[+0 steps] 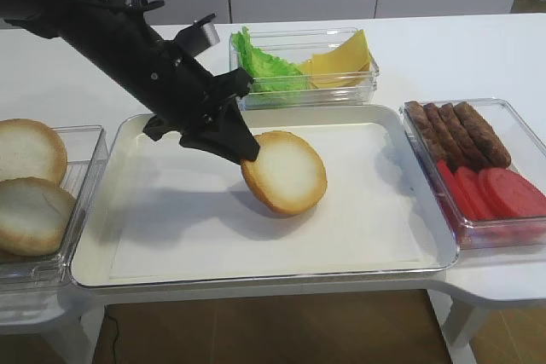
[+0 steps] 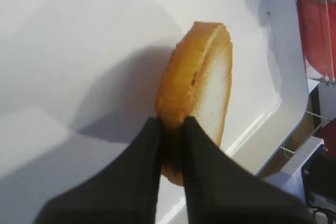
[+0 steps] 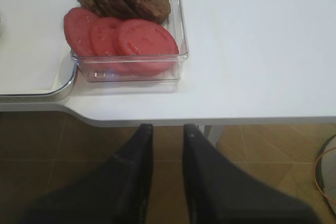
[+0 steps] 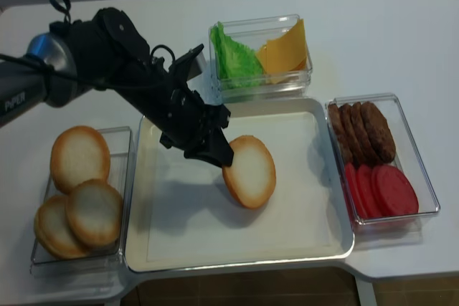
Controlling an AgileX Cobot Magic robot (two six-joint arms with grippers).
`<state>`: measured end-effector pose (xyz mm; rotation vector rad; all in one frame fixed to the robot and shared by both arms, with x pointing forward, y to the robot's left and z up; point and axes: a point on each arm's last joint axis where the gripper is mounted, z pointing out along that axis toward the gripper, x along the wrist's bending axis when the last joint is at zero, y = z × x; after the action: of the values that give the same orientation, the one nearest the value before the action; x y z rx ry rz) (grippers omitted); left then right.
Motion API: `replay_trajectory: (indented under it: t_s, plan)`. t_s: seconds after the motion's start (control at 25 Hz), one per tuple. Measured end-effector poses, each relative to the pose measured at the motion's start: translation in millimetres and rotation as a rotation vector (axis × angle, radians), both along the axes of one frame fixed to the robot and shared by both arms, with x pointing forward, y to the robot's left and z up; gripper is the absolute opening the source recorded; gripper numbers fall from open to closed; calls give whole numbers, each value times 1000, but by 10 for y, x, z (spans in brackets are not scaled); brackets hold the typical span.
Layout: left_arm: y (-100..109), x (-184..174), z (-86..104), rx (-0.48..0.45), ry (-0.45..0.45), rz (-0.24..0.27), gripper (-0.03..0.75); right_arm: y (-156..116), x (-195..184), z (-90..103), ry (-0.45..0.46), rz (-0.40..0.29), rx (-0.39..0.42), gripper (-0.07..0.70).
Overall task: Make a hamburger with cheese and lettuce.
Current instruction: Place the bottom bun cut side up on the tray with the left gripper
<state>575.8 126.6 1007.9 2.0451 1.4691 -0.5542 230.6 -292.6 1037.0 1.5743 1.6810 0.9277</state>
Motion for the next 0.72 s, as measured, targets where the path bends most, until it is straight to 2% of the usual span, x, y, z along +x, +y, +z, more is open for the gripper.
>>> replay_trajectory:
  t_s: [0.28,0.52,0.68,0.72]
  plan:
    - [43,-1,-33,59,-21,-28,62,0,0,0,0,0,0,153]
    - [47,3,-33,65,-26,-30,76,0,0,0,0,0,0,153]
    - [45,11,-30,63,-32,-25,151,0,0,0,0,0,0,153]
    - [37,18,-24,53,-36,-17,213,0,0,0,0,0,0,153]
